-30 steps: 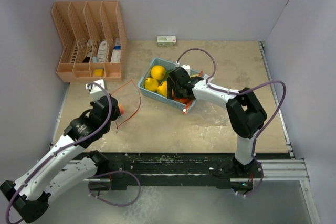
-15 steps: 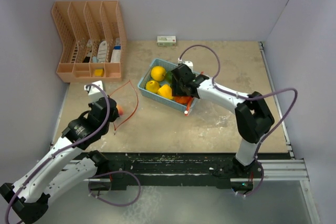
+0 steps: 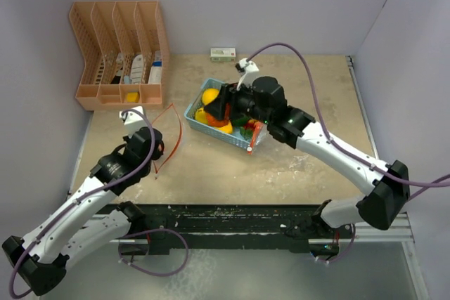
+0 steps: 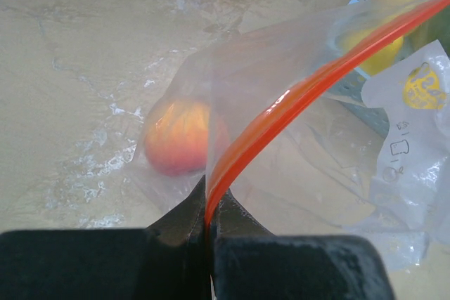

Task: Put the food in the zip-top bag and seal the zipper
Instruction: Pick up the fake fruit from the bin, then place the fake fruit in the zipper food storage bag.

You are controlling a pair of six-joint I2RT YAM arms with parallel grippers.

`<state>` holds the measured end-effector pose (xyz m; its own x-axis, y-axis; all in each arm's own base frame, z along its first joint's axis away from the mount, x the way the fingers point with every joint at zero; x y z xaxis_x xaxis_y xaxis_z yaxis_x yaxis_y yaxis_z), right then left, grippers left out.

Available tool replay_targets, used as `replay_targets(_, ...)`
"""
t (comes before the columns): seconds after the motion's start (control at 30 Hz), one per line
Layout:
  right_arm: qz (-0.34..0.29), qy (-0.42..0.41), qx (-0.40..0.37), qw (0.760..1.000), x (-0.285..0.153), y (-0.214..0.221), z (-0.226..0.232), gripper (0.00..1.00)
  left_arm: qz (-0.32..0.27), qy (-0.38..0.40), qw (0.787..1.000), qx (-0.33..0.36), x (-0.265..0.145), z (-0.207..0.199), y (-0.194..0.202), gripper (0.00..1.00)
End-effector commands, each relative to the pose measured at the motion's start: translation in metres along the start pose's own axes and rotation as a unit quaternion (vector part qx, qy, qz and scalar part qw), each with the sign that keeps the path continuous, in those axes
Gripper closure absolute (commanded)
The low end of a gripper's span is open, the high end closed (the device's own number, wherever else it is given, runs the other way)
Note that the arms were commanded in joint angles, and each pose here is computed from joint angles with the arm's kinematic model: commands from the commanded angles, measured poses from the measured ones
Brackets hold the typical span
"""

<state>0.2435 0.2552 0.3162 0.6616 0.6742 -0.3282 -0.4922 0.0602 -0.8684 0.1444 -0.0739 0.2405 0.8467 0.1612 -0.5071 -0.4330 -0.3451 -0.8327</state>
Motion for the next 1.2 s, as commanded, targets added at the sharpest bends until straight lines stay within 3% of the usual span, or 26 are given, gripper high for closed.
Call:
replay_targets(0.0, -0.054, -0.184, -0.002, 0.981, 0.001, -0.007, 0.073, 0.75, -0.025, 0.013, 0.999, -0.020, 0.001, -0.010, -0.012, 1.00)
replay_targets(0.2, -0.075, -0.255, 0.073, 0.961, 0.031, 0.003, 0.106, 0.76, -0.023, 0.018, 0.999, -0.025, -0.002, -0.011, -0.015, 1.00)
replay_targets(0.53, -0.090, -0.197, 0.126, 0.968, 0.082, 0.013, 0.107, 0.77, -0.023, 0.038, 0.998, -0.038, -0.009, -0.007, -0.015, 1.00)
replay_targets(1.17, -0.130, -0.228, 0.187, 0.947, 0.053, -0.012, 0.121, 0.77, -0.005, 0.019, 0.999, -0.033, 0.004, -0.007, 0.001, 1.00)
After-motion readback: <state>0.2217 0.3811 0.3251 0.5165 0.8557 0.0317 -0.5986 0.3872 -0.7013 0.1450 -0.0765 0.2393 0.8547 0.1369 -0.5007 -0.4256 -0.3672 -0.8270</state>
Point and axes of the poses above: each gripper's point midway between its finger pads, its own x axis out along the fingers, its own z axis along the line the jaws close on, y = z × x, the point moved 10 cm from there along -x, back along the fingers, and after that the axes turned 6 degrees about -x, right-handed, at the moved point
